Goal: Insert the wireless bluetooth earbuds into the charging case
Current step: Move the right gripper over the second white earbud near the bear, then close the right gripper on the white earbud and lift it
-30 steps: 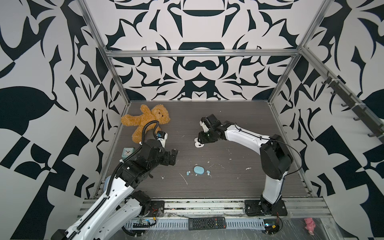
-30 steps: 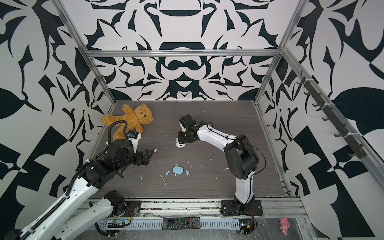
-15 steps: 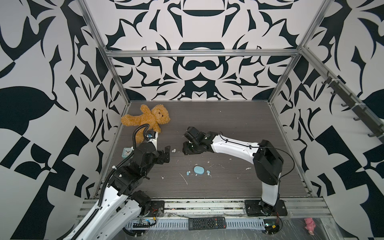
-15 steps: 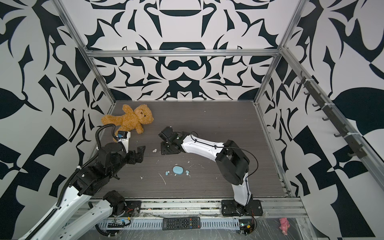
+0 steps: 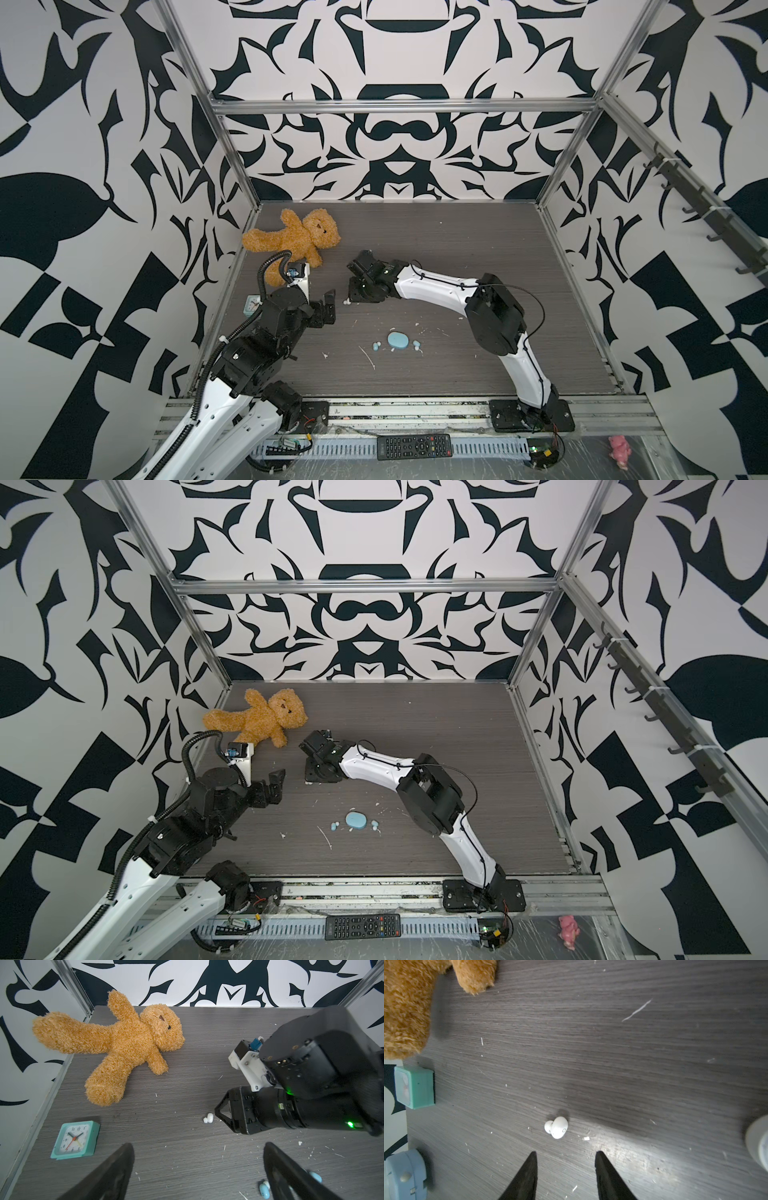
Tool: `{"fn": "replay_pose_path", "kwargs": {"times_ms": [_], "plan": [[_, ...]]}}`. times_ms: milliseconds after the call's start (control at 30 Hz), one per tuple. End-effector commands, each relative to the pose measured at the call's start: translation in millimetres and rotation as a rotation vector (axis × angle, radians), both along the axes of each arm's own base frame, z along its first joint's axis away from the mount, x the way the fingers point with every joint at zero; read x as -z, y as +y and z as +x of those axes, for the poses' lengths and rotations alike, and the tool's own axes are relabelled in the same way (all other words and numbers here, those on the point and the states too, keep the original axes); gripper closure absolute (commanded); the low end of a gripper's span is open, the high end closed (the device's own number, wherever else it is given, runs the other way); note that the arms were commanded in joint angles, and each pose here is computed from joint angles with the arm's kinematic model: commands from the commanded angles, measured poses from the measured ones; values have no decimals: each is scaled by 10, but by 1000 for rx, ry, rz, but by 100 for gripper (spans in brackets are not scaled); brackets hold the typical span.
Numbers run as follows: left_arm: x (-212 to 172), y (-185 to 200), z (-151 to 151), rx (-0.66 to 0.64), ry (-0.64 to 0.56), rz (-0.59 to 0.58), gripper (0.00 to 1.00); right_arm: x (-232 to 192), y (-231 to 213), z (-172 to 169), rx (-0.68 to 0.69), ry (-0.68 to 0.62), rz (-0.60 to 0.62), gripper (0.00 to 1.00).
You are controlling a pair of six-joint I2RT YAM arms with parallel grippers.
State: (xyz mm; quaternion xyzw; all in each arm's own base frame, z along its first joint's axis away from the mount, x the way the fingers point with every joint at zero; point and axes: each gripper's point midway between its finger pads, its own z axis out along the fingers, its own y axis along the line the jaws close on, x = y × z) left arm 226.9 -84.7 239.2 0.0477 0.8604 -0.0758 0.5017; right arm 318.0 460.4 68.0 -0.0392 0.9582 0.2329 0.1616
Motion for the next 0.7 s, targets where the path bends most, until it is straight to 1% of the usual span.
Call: {"fn": "replay_pose_path", "kwargs": {"times_ms": [0,133,433,667], "plan": [[45,19,-13,-12,9,-9,1,-173,102,35,-1,-16,20,55],[47,10,-9,-8,12,-9,1,-107,187,57,-22,-2,14,59],[51,-1,-14,-2,13,-11,1,37,225,46,-28,24,-3,61],[56,-10,-14,3,14,-12,1,119,265,-8,-40,35,-14,65]]}}
